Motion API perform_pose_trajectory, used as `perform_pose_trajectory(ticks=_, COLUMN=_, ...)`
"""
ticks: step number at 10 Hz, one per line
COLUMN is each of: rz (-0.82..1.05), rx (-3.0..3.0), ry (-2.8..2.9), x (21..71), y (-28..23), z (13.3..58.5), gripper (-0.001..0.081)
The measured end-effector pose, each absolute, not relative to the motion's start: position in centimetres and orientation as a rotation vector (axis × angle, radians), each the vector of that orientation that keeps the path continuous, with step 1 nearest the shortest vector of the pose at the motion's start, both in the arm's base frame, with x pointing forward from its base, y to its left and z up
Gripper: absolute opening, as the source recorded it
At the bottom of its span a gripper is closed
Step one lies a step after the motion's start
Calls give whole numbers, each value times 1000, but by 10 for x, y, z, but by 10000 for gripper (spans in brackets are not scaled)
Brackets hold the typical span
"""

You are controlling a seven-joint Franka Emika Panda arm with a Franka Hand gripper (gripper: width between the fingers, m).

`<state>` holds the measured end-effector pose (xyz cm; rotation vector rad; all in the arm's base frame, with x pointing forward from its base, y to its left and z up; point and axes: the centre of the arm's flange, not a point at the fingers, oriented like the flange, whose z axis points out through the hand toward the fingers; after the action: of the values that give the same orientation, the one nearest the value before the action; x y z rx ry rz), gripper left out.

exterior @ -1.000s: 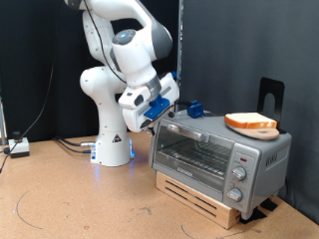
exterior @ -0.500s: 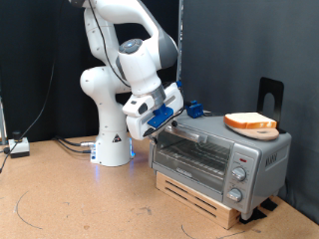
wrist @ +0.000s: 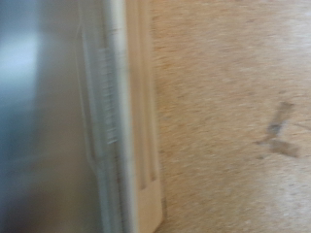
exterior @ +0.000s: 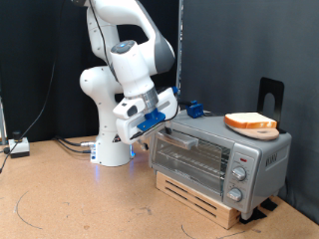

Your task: Make a piece of toast with the oven

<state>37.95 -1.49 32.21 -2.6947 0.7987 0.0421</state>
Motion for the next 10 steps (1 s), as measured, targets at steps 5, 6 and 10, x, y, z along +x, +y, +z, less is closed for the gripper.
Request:
perform_pose_trajectory(ticks=5, rz=20, rx=-2711, ry=875, x=420, y=-36, z=288, gripper=809)
perform_pose_trajectory(ticks=6, rz=16, rx=-2701, ry=870, x=428, y=-40, z=285, gripper=809)
perform_pose_trajectory(ticks=10, rz=22, rx=-2670, ry=826, x=440, y=-46, z=277, gripper=809)
